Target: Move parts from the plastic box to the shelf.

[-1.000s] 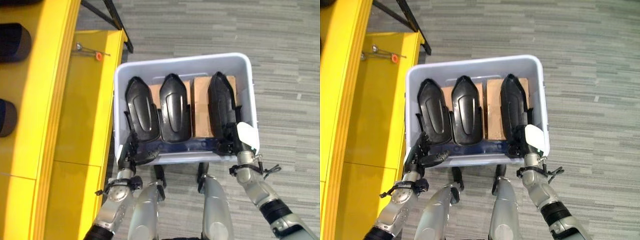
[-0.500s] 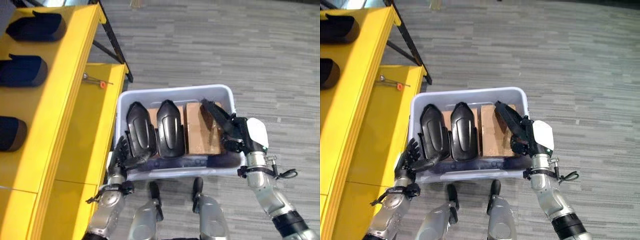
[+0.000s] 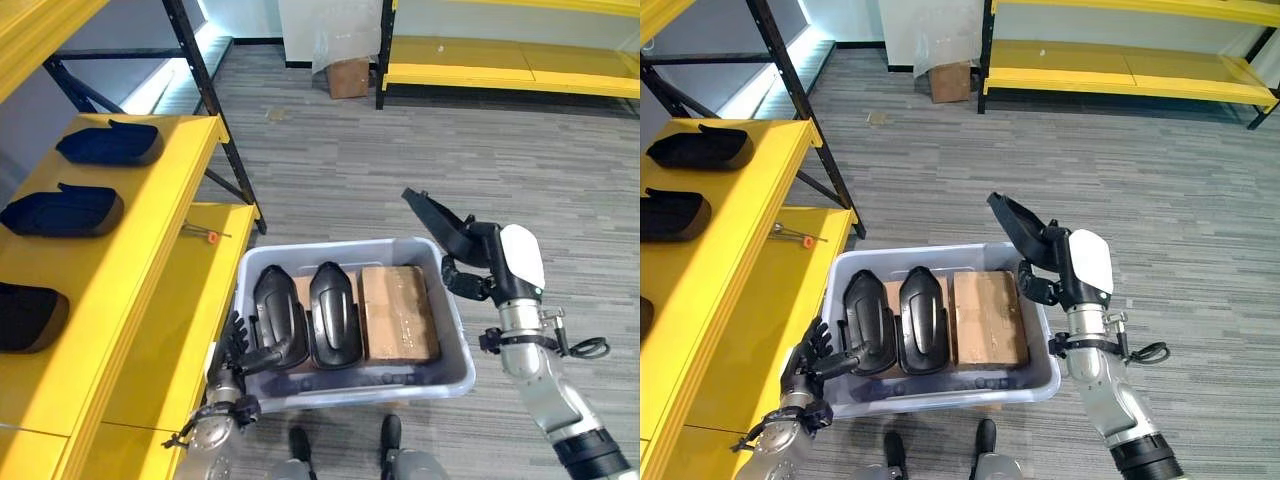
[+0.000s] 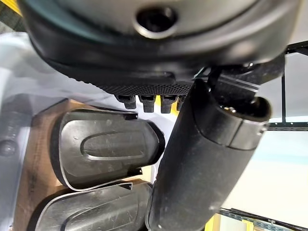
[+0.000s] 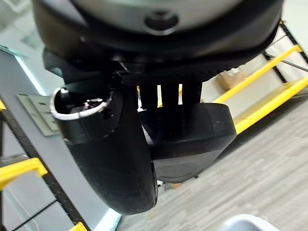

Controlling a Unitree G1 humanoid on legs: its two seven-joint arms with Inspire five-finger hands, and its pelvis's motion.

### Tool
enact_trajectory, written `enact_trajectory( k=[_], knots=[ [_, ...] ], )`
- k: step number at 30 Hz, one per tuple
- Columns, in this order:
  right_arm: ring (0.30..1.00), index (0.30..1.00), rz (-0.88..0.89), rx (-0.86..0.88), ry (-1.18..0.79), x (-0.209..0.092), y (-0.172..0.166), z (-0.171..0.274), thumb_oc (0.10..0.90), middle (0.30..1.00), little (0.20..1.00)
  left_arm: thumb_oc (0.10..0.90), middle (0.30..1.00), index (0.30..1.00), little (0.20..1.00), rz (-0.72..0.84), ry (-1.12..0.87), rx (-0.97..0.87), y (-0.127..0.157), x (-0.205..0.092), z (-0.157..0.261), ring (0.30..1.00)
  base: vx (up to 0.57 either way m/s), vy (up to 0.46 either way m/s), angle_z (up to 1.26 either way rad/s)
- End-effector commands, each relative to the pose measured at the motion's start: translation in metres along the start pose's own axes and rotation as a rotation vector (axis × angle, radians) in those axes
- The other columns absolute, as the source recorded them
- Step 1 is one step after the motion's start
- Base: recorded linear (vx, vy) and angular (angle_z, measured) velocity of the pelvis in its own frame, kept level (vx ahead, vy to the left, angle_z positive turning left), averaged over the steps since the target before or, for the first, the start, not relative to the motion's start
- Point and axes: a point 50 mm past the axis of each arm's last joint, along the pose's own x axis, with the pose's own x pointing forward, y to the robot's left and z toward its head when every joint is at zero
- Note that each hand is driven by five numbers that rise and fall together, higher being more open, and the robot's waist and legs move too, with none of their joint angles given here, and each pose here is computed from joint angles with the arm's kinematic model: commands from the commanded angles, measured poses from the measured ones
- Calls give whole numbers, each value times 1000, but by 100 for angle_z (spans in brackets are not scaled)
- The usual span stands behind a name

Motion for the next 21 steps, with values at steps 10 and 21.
enact_trajectory(
  k=[10,21],
  knots=[
    [300,300,-285,-53,-376,27,-65,61,400,300,300,900,1000,1000,1000,-1,-150,-24,2,2,28,1000,14,-60,5],
    [300,300,-337,72,-538,51,-68,107,400,300,300,900,1000,1000,1000,0,-116,-85,-1,-6,22,1000,-28,-154,19]
  ],
)
